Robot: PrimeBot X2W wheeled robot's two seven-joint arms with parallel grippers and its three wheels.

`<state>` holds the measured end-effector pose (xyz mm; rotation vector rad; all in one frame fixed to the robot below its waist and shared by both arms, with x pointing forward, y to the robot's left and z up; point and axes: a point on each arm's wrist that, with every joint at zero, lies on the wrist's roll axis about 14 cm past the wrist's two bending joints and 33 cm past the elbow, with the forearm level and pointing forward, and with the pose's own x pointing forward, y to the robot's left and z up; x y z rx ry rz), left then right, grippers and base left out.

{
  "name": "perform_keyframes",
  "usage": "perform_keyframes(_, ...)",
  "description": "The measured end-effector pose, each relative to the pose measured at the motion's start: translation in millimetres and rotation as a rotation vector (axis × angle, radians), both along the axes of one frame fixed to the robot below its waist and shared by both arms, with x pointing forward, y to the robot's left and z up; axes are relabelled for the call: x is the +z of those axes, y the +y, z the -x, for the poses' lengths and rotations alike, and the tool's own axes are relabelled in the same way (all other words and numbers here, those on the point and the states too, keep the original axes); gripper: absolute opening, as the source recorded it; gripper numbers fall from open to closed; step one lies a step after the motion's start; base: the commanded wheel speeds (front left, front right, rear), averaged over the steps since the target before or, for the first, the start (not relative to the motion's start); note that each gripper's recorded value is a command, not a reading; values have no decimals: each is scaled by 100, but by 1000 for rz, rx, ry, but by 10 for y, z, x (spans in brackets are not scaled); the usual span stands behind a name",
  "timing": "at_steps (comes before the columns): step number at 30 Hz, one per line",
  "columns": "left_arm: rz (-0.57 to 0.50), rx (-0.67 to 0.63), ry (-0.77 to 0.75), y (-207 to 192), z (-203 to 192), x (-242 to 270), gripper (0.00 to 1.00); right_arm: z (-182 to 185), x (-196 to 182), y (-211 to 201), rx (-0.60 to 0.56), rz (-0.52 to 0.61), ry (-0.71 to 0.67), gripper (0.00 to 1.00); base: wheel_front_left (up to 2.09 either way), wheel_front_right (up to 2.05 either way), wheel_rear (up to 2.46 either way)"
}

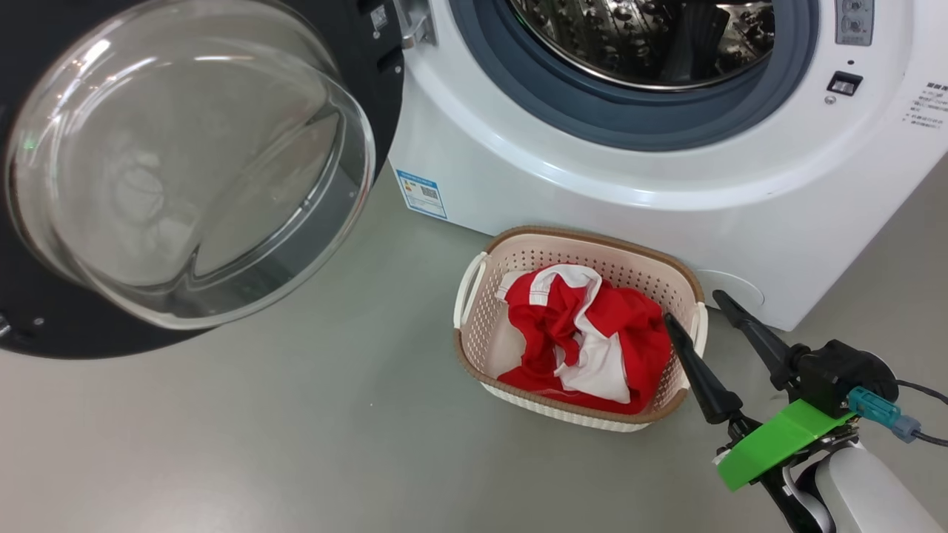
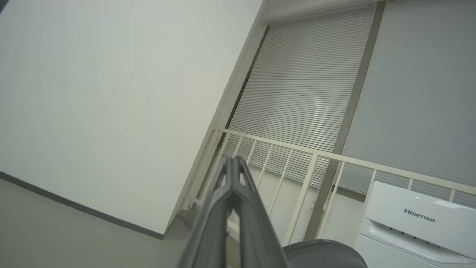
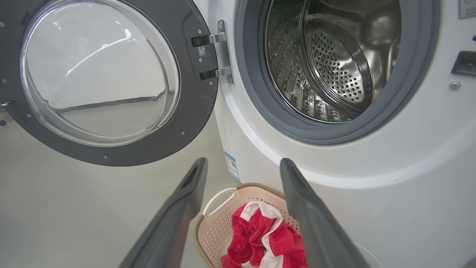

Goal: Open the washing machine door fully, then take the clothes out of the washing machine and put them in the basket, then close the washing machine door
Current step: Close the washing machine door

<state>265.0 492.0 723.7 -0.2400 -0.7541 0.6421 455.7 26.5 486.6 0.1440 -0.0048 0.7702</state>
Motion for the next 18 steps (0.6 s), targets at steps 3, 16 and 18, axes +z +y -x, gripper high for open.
perform_keyframes(3, 128, -18, 7, 283, -78, -73, 0, -10, -43, -31, -7, 2, 9, 100, 0, 0, 0)
perform_keyframes(16, 729, -295, 232, 648, -536, -756, 0, -113, -142, -57, -8, 13, 16, 100, 0, 0, 0)
perform_keyframes(18, 775, -315, 273, 637, -573, -824, 0, -131, -156, -56, -5, 15, 15, 100, 0, 0, 0)
